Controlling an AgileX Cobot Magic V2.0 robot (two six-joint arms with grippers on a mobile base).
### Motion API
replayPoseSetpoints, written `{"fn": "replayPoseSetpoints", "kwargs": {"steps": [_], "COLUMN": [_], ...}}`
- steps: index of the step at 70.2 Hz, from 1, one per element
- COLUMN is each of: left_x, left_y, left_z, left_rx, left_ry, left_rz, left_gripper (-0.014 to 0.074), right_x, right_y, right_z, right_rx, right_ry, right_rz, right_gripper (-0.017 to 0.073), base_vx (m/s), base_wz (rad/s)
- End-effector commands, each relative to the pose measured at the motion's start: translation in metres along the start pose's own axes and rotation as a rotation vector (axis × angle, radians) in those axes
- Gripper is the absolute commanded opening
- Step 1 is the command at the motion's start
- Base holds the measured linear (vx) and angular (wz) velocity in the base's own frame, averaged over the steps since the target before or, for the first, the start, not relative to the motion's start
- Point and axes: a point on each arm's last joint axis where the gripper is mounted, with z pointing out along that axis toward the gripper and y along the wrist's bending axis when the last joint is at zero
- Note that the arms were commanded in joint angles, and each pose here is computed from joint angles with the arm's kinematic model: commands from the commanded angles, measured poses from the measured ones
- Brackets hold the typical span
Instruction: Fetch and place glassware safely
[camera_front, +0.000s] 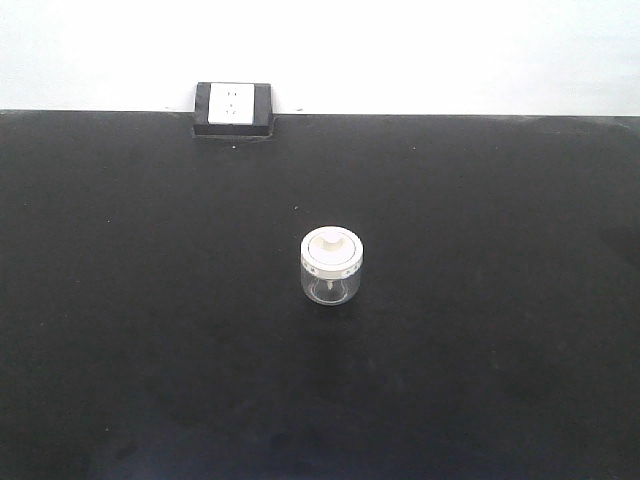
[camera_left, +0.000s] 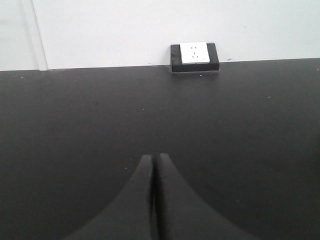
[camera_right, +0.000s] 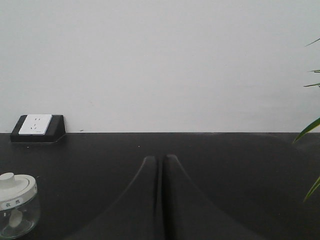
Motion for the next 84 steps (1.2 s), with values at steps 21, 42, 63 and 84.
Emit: {"fn": "replayPoseSetpoints", "kwargs": {"steps": [21, 42, 63, 84], "left_x": [0.002, 0.002, 0.002, 0.002], "left_y": [0.000, 0.000, 0.000, 0.000], "left_z": [0.001, 0.001, 0.001, 0.001], "left_rx": [0.007, 0.007, 0.007, 0.007], "left_ry": [-0.054, -0.054, -0.054, -0.054], "left_rz": [-0.019, -0.019, -0.019, -0.019], "left_gripper": [-0.0007, -0.0007, -0.0007, -0.0007], "right_x": [-0.007, 0.007, 0.039, 0.043], "right_y": [-0.007, -0.009, -0.008, -0.006], "right_z": [0.001, 0.000, -0.006, -0.017], "right_rx": [0.074, 0.098, 0.102, 0.090], "right_ry": [0.004, 0.130, 0.080, 0.094], "right_rz": [0.106, 0.034, 0.040, -0.011], "right_gripper": [-0.0003, -0.0003, -0.0003, -0.0003], "base_vx": [0.00, 0.00, 0.00, 0.00], "base_wz": [0.00, 0.00, 0.00, 0.00]}}
